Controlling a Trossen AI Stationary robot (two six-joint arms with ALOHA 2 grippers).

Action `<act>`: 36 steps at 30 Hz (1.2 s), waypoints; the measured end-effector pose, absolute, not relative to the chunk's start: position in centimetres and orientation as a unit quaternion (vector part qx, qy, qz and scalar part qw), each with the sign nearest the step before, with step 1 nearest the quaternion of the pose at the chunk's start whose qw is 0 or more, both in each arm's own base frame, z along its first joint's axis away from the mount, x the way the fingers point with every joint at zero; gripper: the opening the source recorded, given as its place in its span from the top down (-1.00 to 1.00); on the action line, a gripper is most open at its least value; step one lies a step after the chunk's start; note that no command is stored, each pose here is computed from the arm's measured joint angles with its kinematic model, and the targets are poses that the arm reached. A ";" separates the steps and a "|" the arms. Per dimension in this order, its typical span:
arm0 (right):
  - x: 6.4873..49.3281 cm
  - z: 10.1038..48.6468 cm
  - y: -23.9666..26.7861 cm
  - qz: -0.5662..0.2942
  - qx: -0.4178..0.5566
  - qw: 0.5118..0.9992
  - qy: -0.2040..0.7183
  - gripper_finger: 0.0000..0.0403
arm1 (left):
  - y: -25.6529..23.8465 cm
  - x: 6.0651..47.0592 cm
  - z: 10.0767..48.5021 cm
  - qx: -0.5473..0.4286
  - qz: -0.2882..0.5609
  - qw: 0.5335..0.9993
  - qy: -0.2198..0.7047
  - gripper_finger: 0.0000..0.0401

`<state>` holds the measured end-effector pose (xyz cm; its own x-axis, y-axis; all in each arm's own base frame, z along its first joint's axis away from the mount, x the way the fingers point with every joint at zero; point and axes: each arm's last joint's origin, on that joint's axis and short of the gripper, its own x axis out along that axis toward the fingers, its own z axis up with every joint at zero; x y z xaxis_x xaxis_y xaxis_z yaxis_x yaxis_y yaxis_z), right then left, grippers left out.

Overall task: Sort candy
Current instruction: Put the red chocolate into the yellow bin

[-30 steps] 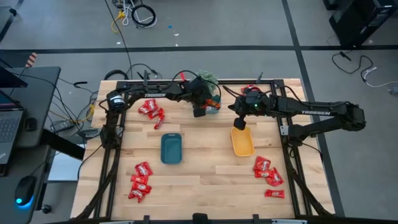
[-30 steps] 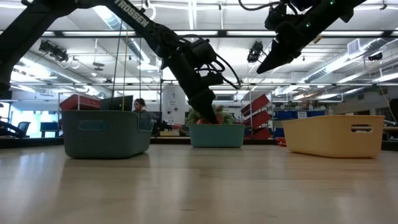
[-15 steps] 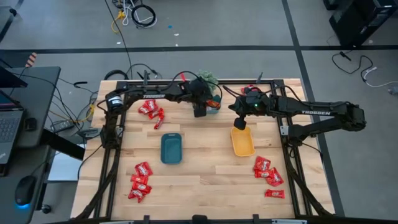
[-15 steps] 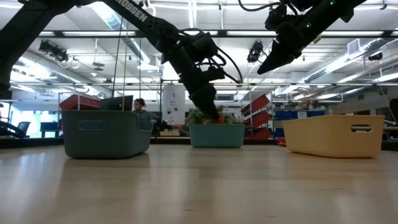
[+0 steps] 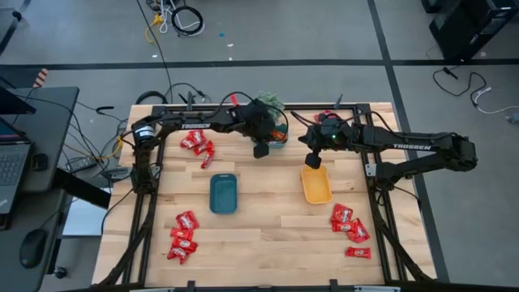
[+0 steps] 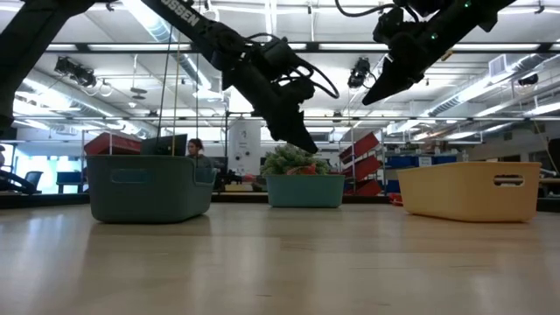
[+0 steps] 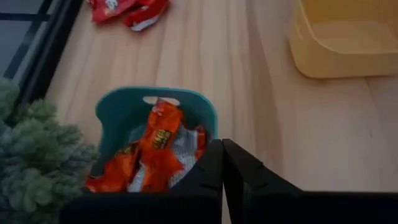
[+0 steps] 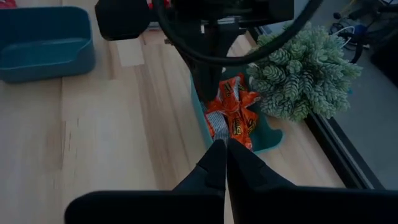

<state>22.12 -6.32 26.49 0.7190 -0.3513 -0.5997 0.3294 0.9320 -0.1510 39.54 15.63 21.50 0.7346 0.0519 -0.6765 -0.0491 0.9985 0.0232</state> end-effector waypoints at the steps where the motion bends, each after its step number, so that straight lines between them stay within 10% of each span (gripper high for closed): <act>1: 22.1 26.5 -6.3 -0.183 -0.017 0.926 0.328 0.99 | 15.6 39.5 21.5 0.002 0.027 0.936 0.351 0.97; 21: 22.0 22.4 -8.3 -0.175 0.029 0.945 0.275 1.00 | 11.0 28.5 22.2 0.005 0.049 0.998 0.044 0.99; 36: 18.0 20.6 -11.7 -0.385 0.099 0.829 0.393 0.80 | 9.1 24.7 20.1 -0.013 0.001 0.999 -0.033 0.99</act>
